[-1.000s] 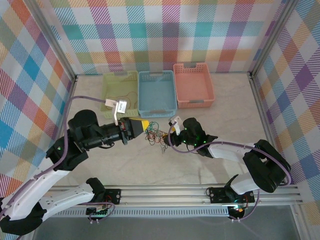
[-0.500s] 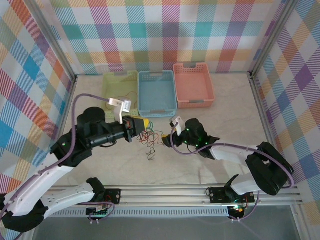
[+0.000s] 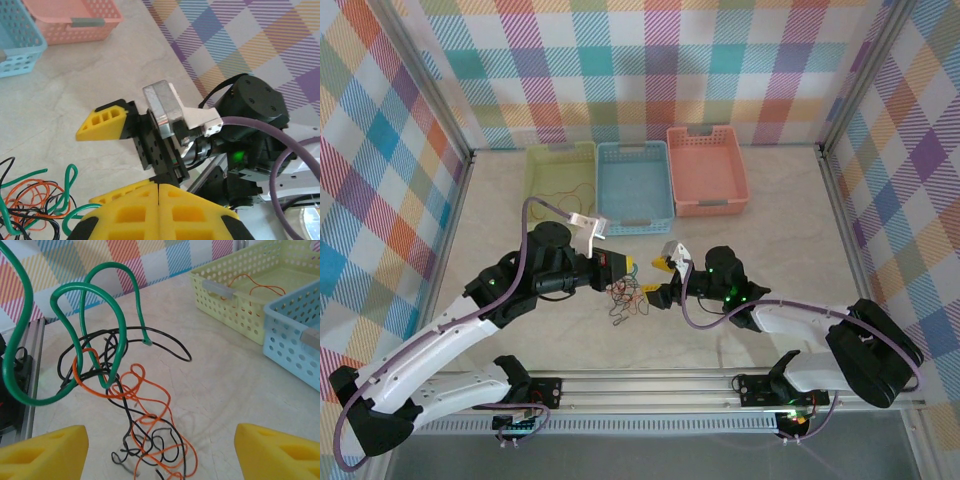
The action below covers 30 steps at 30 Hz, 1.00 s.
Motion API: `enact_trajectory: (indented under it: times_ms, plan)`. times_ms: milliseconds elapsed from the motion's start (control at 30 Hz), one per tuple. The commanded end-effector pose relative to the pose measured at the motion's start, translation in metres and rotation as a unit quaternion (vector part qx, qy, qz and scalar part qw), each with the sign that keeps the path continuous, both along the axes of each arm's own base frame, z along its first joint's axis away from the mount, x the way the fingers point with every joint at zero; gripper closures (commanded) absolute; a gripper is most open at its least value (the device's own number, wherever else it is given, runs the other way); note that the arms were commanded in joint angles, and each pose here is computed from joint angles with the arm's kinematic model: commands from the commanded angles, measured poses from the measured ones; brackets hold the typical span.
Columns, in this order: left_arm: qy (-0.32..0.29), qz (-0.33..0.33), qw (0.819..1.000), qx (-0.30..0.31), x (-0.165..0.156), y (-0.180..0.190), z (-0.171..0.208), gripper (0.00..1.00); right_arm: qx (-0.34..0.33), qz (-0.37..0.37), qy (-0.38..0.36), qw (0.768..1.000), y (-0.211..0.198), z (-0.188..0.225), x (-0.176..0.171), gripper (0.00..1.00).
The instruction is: Untangle the cables
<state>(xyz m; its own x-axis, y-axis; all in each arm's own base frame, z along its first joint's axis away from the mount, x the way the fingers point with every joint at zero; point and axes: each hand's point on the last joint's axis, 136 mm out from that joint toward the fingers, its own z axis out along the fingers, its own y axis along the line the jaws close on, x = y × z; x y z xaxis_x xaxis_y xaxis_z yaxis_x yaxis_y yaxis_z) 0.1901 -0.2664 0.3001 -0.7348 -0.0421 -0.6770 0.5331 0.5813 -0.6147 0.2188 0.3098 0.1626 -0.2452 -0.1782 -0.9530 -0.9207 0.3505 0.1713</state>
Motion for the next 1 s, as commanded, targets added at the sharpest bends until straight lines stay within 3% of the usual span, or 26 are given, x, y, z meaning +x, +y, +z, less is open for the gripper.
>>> enact_trajectory:
  times_ms: [0,333,500,767,900,967]
  plan:
    - [-0.005,-0.024,0.999,-0.042,-0.003,-0.01,0.013,1.0,0.022,0.024,-0.026,0.999,0.005,0.015,-0.005,0.25]
    - [-0.009,-0.045,0.995,-0.089,-0.01,-0.017,0.035,1.0,0.016,0.05,-0.014,0.999,0.012,0.011,-0.011,0.28]
    - [-0.008,-0.048,0.994,-0.097,-0.012,-0.017,0.039,1.0,0.012,0.052,-0.012,0.999,0.013,0.009,-0.01,0.36]
    - [-0.015,-0.039,0.994,-0.1,-0.011,-0.013,0.044,1.0,0.0,0.06,-0.001,0.998,0.015,0.005,-0.011,0.74]
    - [-0.031,-0.032,0.993,-0.105,-0.011,-0.009,0.057,1.0,-0.002,0.06,0.0,0.998,0.015,0.004,-0.011,0.82]
    - [-0.039,-0.029,0.993,-0.11,-0.011,-0.006,0.065,1.0,-0.003,0.059,0.0,0.998,0.015,0.004,-0.011,0.91]
